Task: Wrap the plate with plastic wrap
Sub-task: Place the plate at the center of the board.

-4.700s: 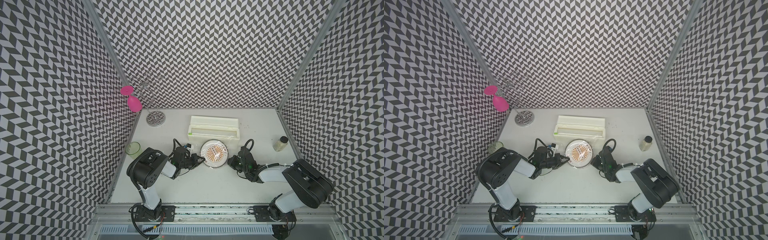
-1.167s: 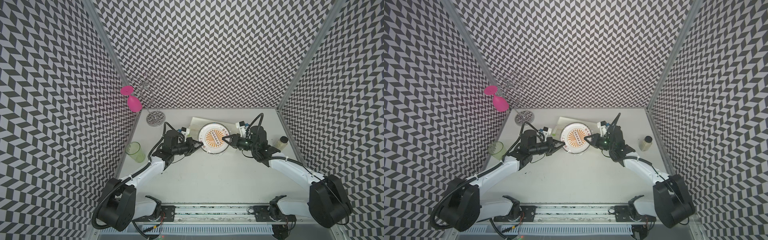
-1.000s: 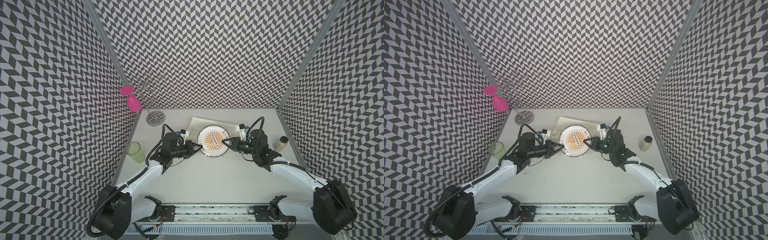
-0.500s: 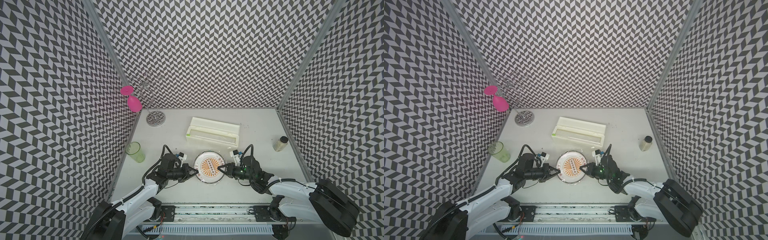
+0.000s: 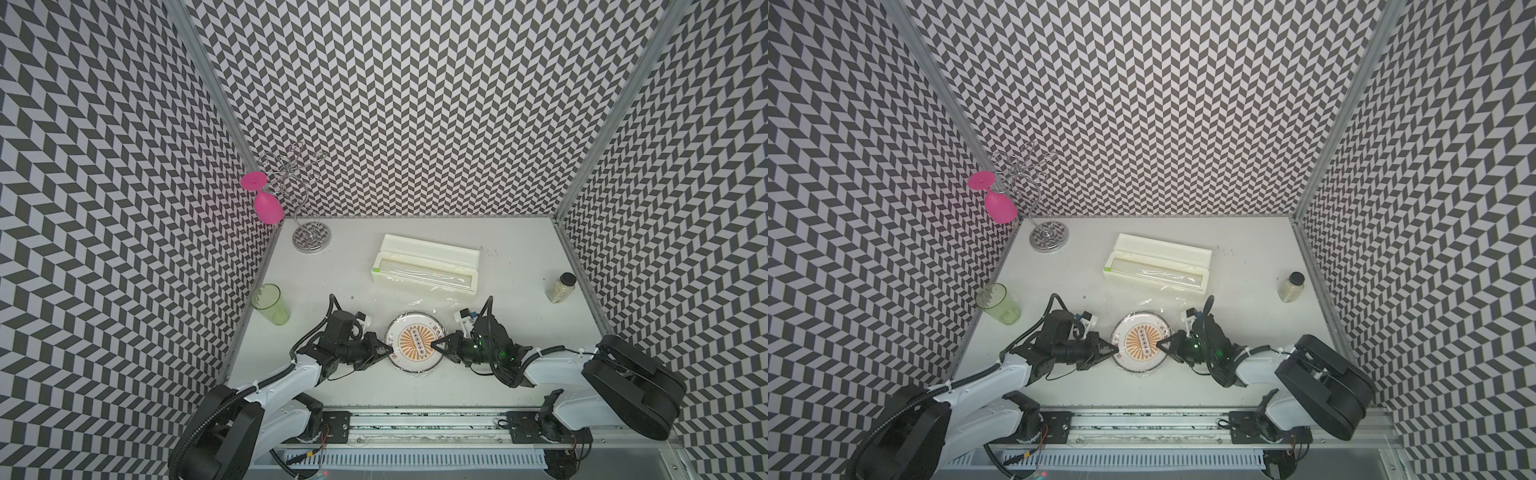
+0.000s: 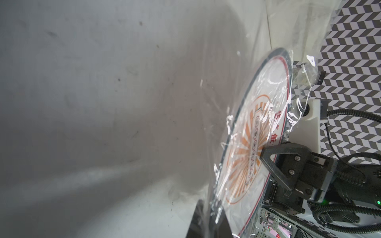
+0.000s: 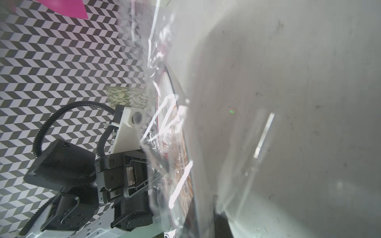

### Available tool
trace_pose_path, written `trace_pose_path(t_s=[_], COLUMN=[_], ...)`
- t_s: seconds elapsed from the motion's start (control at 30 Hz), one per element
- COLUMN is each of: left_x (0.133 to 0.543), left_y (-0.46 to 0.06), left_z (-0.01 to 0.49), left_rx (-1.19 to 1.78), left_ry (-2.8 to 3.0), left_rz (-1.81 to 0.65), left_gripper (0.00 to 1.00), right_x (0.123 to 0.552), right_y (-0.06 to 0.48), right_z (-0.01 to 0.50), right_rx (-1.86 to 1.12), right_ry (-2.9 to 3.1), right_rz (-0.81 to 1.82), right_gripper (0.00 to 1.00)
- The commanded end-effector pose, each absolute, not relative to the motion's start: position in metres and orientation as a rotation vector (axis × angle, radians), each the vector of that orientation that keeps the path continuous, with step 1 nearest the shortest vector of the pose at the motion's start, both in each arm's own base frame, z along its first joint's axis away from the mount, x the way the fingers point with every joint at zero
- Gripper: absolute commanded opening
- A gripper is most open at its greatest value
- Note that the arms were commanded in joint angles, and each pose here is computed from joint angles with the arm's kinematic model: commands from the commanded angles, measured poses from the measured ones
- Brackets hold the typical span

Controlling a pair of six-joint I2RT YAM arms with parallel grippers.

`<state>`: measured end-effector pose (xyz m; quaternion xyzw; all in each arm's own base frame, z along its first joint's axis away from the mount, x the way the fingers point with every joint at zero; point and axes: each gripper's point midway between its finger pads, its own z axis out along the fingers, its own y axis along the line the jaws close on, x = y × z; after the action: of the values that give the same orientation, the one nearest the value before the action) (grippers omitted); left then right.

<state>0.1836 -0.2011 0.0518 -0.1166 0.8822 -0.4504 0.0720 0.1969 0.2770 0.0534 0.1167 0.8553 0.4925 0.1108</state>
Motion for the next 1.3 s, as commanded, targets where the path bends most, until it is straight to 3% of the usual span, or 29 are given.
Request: trace_pose_path(t_s=[0.0, 0.23, 0.47, 0.63, 0.77, 0.9, 1.07, 1.27], left_x=[0.19, 0.189, 0.191, 0.198, 0.202, 0.207, 0.222, 0.275], left_y=[-0.183, -0.186, -0.184, -0.189, -0.19, -0.188, -0.188, -0.166], left_z=[0.028, 0.022, 0.015, 0.01, 0.012, 0.018, 0.033, 0.101], left_rx=[-0.322, -0.289, -0.291, -0.249, -0.252, -0.26, -0.235, -0.153], left_ry=[2.662, 2.676, 2.693, 2.717, 2.725, 2.72, 2.707, 2.593], left_rz=[-1.157, -1.164, -1.132, -1.109, -1.09, -1.068, -1.08, -0.985], left_gripper=[0.0, 0.0, 0.0, 0.0, 0.02, 0.12, 0.38, 0.58], right_x=[0.196, 0.202, 0.217, 0.255, 0.288, 0.319, 0.351, 0.38], right_y=[0.254, 0.246, 0.217, 0.195, 0.209, 0.232, 0.268, 0.309], right_z=[0.017, 0.018, 0.033, 0.074, 0.119, 0.159, 0.195, 0.23], right_rx=[0.465, 0.423, 0.299, 0.083, -0.147, -0.293, -0.412, -0.491], right_ry=[2.626, 2.652, 2.664, 2.604, 2.52, 2.423, 2.322, 2.2], right_rz=[1.226, 1.132, 0.939, 0.674, 0.584, 0.571, 0.621, 0.687], right_gripper=[0.13, 0.27, 0.56, 0.62, 0.62, 0.6, 0.6, 0.6])
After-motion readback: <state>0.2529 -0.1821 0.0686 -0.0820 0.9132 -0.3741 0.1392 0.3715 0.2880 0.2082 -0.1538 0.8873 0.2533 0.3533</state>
